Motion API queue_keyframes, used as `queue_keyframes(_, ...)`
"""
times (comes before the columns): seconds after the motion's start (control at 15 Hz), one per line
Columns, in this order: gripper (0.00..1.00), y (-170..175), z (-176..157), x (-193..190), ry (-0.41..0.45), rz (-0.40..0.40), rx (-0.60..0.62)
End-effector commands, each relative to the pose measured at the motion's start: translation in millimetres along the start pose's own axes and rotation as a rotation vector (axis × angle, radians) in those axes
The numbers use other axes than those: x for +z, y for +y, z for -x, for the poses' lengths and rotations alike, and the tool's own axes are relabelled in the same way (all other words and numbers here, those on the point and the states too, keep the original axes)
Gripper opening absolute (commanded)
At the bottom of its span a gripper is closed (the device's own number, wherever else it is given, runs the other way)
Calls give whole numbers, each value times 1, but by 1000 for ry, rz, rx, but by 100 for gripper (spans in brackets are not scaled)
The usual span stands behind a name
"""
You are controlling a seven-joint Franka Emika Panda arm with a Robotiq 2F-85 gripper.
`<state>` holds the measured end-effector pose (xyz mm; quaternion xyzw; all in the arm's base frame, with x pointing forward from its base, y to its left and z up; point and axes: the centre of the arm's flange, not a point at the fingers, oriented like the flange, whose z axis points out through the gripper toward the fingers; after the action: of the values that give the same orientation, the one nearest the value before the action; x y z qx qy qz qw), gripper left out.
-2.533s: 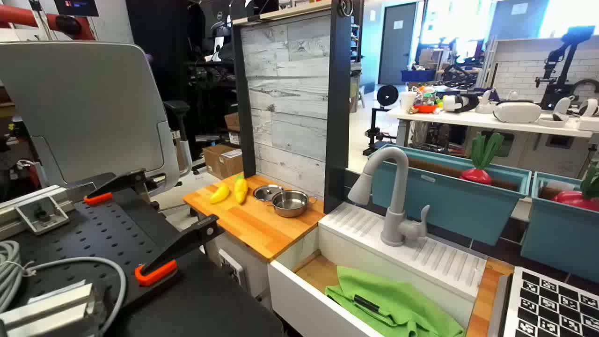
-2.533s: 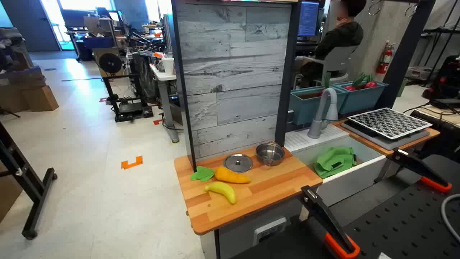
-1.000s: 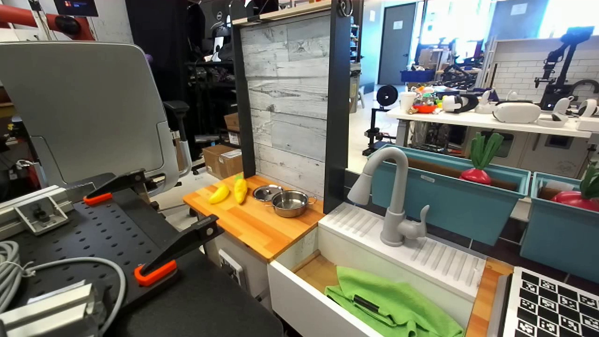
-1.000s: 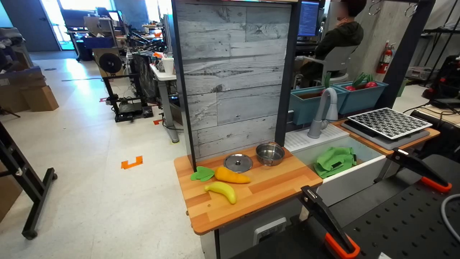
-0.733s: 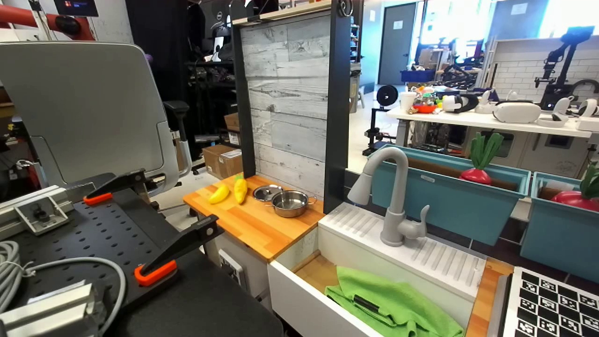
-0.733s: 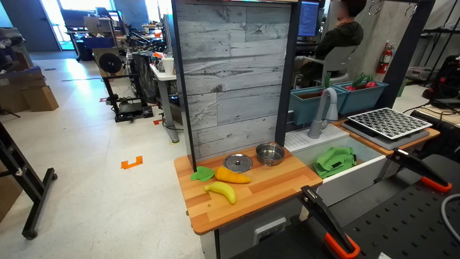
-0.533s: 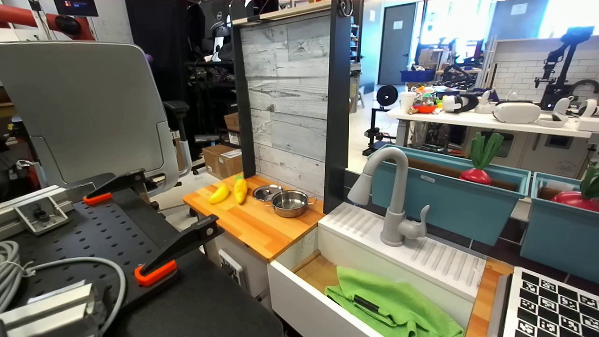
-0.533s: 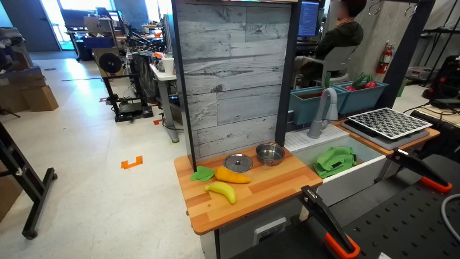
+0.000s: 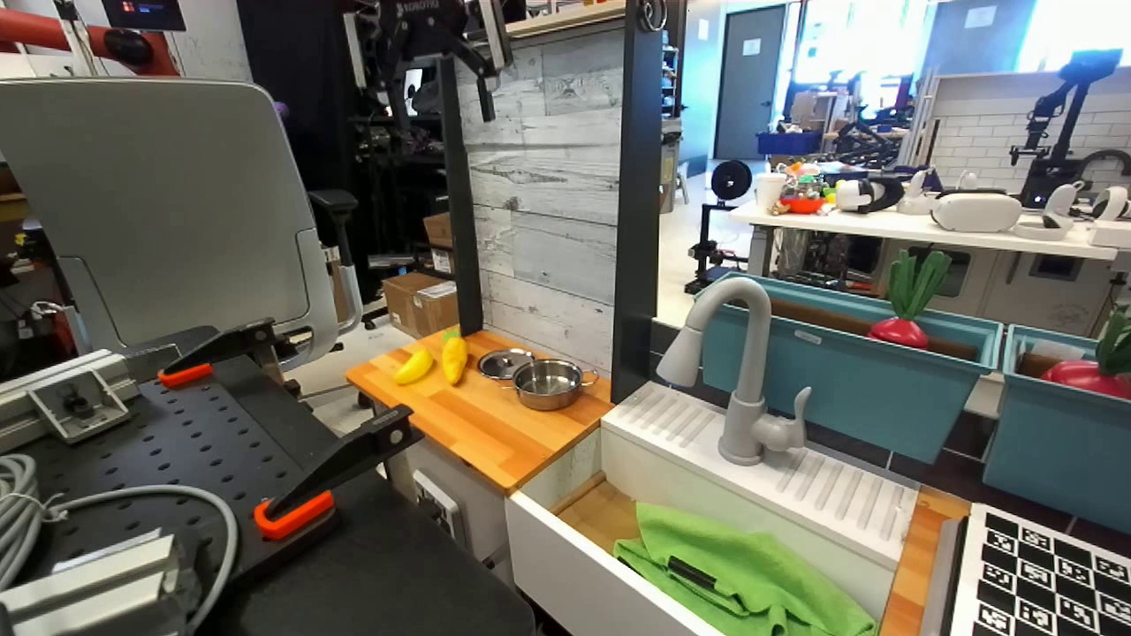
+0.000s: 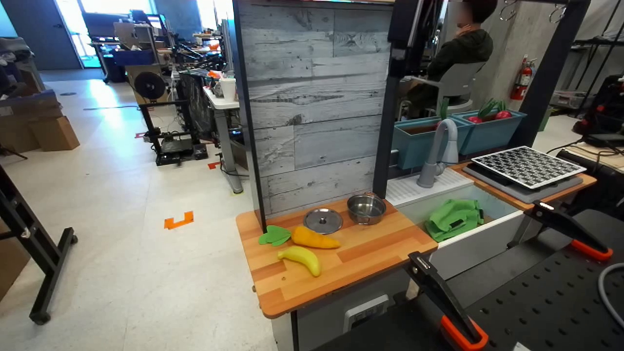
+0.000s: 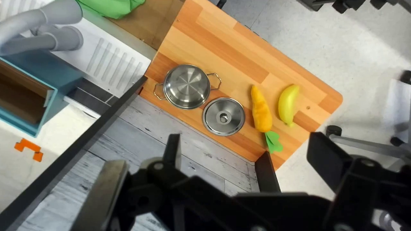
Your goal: Put the carrot plushie in the pot
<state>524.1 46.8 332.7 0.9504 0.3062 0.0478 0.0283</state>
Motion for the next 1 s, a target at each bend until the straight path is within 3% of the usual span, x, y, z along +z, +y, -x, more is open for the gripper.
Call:
queue_keyframes(0.0,100,-9,-33,52,-5,-8,-75)
queue_keyframes(0.47,100,-35,-82,144,-119,-79,-202)
queue_keyframes(0.53,100,-35,-83,150,-142,-78,-222)
queue_keyframes(0.6,100,-41,-59,135,-104,-82,-180)
queue_keyframes(0.93,100,-40,-61,144,-108,-87,-179)
